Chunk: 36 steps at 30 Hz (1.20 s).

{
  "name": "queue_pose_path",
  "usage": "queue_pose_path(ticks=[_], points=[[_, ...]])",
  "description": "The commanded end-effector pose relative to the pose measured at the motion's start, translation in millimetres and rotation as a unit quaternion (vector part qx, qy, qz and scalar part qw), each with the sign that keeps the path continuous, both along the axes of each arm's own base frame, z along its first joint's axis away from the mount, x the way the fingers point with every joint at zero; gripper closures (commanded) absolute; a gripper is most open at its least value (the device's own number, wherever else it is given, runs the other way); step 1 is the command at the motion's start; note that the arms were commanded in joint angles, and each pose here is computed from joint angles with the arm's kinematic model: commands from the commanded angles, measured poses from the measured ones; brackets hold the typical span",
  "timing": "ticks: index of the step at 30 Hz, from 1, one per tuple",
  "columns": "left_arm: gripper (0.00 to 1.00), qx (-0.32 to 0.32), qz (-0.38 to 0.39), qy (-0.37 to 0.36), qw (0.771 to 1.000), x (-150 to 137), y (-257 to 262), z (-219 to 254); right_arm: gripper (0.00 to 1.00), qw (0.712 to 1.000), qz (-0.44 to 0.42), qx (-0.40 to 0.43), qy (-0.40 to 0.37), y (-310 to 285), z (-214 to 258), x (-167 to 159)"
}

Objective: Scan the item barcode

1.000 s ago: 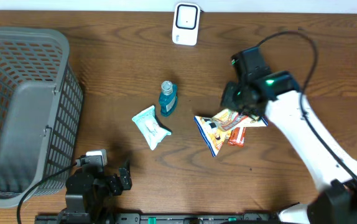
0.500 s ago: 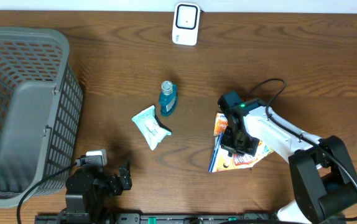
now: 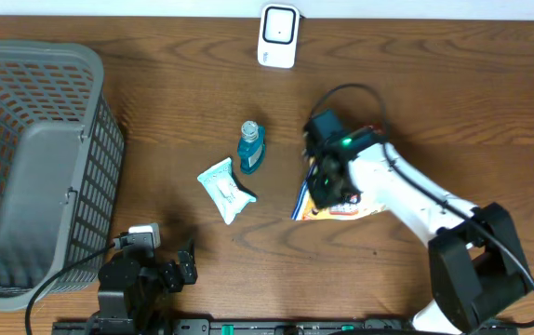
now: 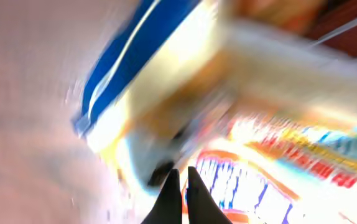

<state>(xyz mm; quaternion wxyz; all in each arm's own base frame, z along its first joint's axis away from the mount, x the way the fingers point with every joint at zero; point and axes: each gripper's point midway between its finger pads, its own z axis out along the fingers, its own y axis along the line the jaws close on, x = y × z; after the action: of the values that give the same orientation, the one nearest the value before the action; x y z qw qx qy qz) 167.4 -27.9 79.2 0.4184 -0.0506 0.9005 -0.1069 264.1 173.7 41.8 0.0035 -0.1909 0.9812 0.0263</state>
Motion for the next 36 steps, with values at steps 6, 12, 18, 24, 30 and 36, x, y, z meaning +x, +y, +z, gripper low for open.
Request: queue_pose_path(ticks=[6, 12, 18, 24, 30, 36], points=[[0.01, -0.004, -0.004, 0.021, 1.0, -6, -2, -9, 0.99, 0.989, -0.096, -0.099, -0.052, -8, 5, -6], [0.01, -0.004, -0.004, 0.021, 1.0, -6, -2, -9, 0.99, 0.957, -0.225, -0.114, -0.142, -29, 16, 34], [0.0, -0.004, -0.004, 0.021, 1.0, -6, -2, -9, 0.99, 0.957, -0.227, -0.016, -0.178, -9, 19, 80], [0.01, -0.004, -0.004, 0.021, 1.0, -6, -2, -9, 0.99, 0.964, -0.204, 0.057, -0.159, 14, 8, 96], [0.01, -0.004, -0.004, 0.021, 1.0, -6, -2, -9, 0.99, 0.984, -0.033, 0.157, -0.071, 69, -11, 66], [0.01, -0.004, -0.004, 0.021, 1.0, -6, -2, -9, 0.99, 0.973, 0.097, 0.21, -0.007, 96, -2, 18]])
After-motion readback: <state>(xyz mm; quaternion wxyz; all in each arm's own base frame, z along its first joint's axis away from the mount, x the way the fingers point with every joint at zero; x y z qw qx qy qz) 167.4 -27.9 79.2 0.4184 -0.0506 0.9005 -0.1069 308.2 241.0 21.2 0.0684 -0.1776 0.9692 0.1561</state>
